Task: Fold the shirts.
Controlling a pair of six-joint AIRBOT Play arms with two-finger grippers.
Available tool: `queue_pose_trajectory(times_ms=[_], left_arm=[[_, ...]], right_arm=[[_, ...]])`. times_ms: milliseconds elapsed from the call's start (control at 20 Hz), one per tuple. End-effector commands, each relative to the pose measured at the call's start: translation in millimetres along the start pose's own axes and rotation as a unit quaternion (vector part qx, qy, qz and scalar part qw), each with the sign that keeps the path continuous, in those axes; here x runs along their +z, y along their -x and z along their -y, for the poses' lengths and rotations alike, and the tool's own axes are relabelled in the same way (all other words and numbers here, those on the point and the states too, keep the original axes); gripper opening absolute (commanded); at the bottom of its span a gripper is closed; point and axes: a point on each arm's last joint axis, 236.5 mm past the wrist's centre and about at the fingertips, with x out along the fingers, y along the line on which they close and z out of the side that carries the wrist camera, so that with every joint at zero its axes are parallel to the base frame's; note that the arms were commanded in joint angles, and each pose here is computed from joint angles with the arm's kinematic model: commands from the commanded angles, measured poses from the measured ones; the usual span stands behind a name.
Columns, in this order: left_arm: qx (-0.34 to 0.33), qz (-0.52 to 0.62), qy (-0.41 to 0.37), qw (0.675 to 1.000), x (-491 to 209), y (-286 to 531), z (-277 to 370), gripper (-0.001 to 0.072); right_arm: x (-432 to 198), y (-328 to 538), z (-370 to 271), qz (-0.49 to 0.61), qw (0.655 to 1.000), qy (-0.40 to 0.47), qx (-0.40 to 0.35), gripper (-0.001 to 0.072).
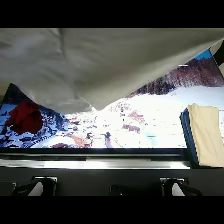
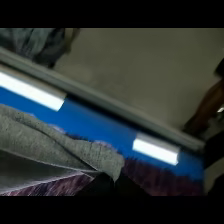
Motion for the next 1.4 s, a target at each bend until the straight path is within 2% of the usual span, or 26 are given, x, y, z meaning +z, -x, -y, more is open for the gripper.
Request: queue_pose_trajectory(times_ms=[0,150,350,450,550,700,800,900,1000,1150,1250,1350], left_arm=[[0.002,0.149,-0.048,0.988,94.2,100.8,61.9,0.0029],[-0.004,0.142,-0.047,0.989,89.7,116.4,74.2,0.0028],[0.011,0.117,-0.046,0.992,78.7,108.5,63.6,0.0029],[0.052,0.069,-0.052,0.995,58.3,92.1,35.4,0.0029],[0.073,-0.009,-0.029,0.997,21.3,57.2,2.7,0.0029],[0.062,-0.184,0.039,0.98,-87.7,-18.7,-48.7,0.0029],[0.052,-0.314,0.076,0.945,-199.0,-61.0,-82.7,0.0029],[0.05,-0.413,0.121,0.901,-313.0,-83.1,-104.4,0.0028],[0.06,-0.476,0.156,0.863,-412.0,-93.2,-120.5,0.0029],[0.081,-0.504,0.199,0.837,-498.8,-113.8,-140.0,0.003],[0.089,-0.474,0.23,0.845,-515.9,-141.3,-151.2,0.003],[0.106,-0.429,0.228,0.867,-513.9,-170.4,-168.5,0.003]], right_arm=[[76.6,130.5,14.6,0.098,0.986,0.05,-0.127,0.0042],[69.6,151.5,19.6,0.08,0.982,0.061,-0.157,0.0042],[65.8,144.5,21.4,0.073,0.984,0.051,-0.153,0.0042],[33.1,117.9,25.4,0.005,0.99,0.042,-0.135,0.0041],[-31.7,64.8,14.5,-0.119,0.991,0.016,-0.06,0.0042],[-141.3,-30.1,-19.6,-0.287,0.952,-0.028,0.098,0.0041],[-217.4,-79.6,-48.7,-0.394,0.901,-0.053,0.175,0.004],[-278.0,-126.1,-89.9,-0.473,0.852,-0.037,0.221,0.004],[-322.6,-177.7,-124.7,-0.503,0.835,-0.028,0.222,0.0041],[-357.8,-247.1,-167.6,-0.477,0.853,-0.034,0.212,0.0043],[-362.1,-281.1,-173.2,-0.443,0.876,-0.057,0.181,0.0043],[-358.2,-313.4,-160.8,-0.397,0.903,-0.099,0.133,0.0042]])
